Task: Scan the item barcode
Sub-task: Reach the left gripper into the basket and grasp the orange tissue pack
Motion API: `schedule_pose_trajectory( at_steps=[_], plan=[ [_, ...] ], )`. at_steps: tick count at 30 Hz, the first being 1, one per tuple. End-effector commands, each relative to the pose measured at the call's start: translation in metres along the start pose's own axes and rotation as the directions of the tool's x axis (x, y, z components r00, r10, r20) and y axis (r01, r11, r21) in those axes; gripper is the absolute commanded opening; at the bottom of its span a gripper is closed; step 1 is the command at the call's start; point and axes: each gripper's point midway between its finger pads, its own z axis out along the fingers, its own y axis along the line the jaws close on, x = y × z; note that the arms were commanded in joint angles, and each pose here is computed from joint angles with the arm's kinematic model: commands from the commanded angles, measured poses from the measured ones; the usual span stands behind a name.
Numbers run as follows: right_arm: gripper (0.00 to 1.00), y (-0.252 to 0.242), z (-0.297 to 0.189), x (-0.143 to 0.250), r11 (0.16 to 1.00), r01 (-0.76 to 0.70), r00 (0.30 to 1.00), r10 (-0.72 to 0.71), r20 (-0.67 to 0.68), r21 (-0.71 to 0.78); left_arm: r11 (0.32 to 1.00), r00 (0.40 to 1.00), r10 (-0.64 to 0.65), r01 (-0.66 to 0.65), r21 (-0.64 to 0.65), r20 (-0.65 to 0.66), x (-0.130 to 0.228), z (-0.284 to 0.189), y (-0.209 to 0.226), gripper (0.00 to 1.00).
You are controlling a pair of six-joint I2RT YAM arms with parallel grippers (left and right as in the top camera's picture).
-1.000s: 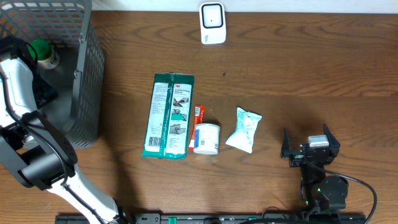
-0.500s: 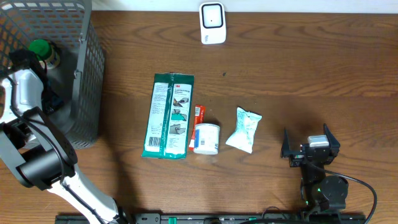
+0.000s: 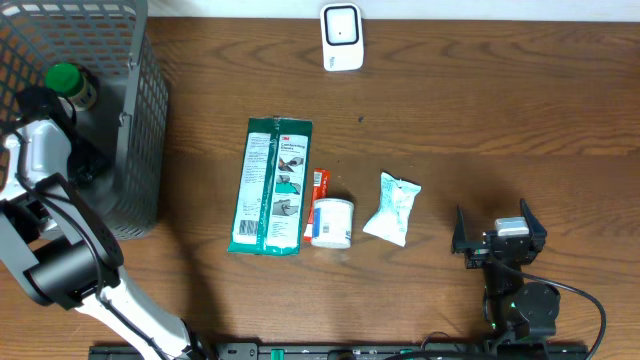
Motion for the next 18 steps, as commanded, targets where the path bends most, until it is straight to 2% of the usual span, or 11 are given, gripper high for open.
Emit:
schedule_pose_trajectory(
  at_steps=[1,6,10,13,18],
  plan=[
    [0.99,-0.003,0.000,0.002,1.000,0.010,1.000,-0.010,-0.006,0.014,0.969,0.998,0.044,-0.030,0.245,-0.052,0.009,-0.009,-0.045,0.64],
    [0.99,-0.003,0.000,0.002,1.000,0.010,1.000,-0.010,-0.006,0.014,0.934,0.996,0.061,-0.081,0.348,0.070,-0.013,-0.051,-0.057,0.65],
    [0.99,-0.003,0.000,0.002,1.000,0.010,1.000,-0.010,-0.006,0.014,0.920,0.984,0.033,-0.098,0.379,0.174,-0.030,-0.085,-0.056,0.65],
    [0.99,-0.003,0.000,0.002,1.000,0.010,1.000,-0.010,-0.006,0.014,0.941,0.972,0.014,-0.092,0.325,0.236,-0.041,-0.098,-0.044,0.66],
    [0.99,-0.003,0.000,0.002,1.000,0.010,1.000,-0.010,-0.006,0.014,0.982,0.973,0.042,-0.081,0.170,0.225,-0.039,-0.080,-0.017,0.79]
  ],
)
